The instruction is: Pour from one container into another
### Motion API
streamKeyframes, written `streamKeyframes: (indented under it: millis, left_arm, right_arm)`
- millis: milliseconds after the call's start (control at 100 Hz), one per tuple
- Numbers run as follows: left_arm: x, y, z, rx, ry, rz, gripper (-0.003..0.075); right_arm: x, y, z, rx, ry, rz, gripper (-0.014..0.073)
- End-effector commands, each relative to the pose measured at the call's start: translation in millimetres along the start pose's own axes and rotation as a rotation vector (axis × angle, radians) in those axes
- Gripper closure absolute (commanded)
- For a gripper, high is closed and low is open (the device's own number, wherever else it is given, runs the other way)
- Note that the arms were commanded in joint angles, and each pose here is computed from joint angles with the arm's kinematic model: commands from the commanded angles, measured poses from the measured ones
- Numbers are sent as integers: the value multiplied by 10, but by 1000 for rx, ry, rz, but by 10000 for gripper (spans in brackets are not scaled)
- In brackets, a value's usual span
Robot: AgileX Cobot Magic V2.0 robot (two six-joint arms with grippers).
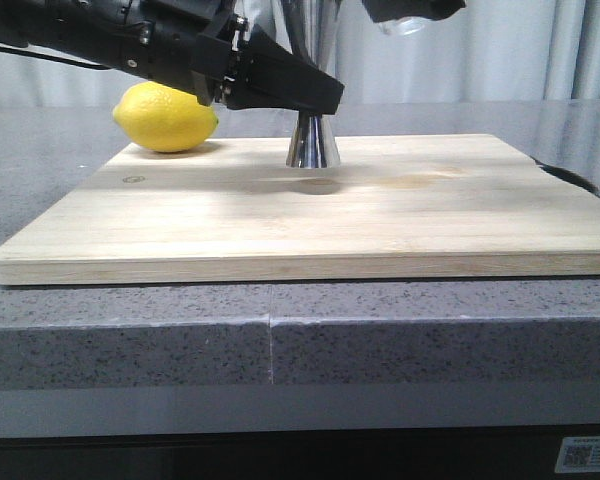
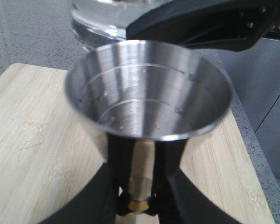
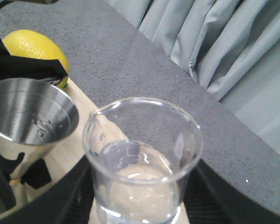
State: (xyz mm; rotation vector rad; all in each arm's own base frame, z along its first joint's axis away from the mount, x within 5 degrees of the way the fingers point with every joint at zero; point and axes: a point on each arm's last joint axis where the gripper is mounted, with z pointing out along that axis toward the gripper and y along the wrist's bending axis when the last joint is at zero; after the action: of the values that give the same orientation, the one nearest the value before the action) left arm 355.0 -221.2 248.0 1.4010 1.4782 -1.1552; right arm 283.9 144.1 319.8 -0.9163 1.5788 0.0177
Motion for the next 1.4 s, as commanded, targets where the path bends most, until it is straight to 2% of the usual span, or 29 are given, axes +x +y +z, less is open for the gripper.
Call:
streamKeyframes:
  millis: [0,380,540,1390]
  left_arm:
    - [-352,-163,-50,70,-116,40,730]
    - [-364,-202,9,87,-113,44,730]
    - [-364,-202,9,87,-113,44,730]
    - [-354,-259,85,116,-83,52,730]
  right_arm:
    - [-245,-94,-122,26,-116,-16,347]
    - [-244,-86,-121,23,-111,-36,347]
    - [-271,-1,-114,-2,-102,-86,347]
    - [-271,17,-113,-7,-95,-113,347]
